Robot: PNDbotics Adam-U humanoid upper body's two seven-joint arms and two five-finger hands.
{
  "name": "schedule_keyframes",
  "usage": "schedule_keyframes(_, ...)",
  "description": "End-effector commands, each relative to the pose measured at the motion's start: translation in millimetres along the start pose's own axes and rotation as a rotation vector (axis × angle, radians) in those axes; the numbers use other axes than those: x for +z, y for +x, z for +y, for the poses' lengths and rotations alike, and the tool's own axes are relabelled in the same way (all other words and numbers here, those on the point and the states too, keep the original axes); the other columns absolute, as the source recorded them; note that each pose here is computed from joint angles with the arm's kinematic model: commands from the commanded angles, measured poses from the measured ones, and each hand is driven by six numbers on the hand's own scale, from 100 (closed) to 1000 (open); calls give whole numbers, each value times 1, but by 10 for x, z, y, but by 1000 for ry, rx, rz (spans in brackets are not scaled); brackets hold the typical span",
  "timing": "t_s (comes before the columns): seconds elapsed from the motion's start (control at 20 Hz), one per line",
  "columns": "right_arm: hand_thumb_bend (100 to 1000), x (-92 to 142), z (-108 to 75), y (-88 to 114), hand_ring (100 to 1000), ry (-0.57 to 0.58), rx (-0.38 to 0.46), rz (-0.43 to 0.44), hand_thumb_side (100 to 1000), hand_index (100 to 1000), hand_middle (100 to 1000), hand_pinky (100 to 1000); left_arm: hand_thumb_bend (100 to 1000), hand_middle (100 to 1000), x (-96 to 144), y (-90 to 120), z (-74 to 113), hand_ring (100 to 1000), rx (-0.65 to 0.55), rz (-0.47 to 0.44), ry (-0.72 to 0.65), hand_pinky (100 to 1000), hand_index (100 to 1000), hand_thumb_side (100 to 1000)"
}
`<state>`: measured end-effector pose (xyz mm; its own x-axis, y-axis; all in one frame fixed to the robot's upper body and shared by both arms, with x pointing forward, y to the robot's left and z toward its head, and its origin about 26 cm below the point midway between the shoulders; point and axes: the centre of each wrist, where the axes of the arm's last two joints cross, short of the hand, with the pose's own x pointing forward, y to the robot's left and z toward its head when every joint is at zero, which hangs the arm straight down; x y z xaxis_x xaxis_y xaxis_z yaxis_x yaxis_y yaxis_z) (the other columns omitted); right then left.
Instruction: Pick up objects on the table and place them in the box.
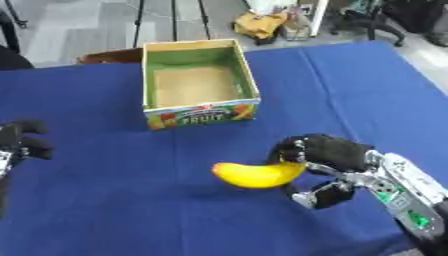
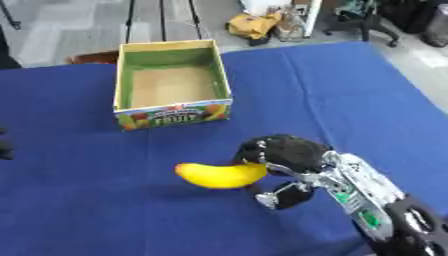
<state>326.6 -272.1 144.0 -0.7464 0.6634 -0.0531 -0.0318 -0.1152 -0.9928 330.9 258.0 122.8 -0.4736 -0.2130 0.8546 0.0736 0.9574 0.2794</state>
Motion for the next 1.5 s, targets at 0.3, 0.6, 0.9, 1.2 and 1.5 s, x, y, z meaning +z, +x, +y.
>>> schedule_keyframes(0.3, 100, 78, -357, -179, 826, -60, 101, 26, 270, 670, 764, 694, 560, 617, -25, 61, 67, 551, -29, -21, -9, 541, 718, 820)
schedule_keyframes(0.6, 100, 102, -647, -340, 823, -119, 153, 63, 267, 673, 766, 702, 560, 617, -31, 67, 61, 550, -30, -23, -17, 540, 717, 821)
schedule_keyframes(0.9, 100, 106, -946, -496, 821, -191, 198, 103, 262, 675, 768, 709, 560, 617, -35, 70, 44, 549, -28, -23, -26, 539, 716, 822)
schedule_keyframes(1.2, 100, 99, -1207, -671, 817, -235, 258, 147, 275, 680, 770, 719, 560, 617, -58, 92, 8, 548, -21, -32, -46, 539, 716, 823)
schedule_keyframes(1.5, 100, 79, -1373, -902, 815, -260, 287, 222, 281, 682, 770, 722, 562, 617, -87, 126, -26, 547, -13, -45, -63, 539, 716, 822)
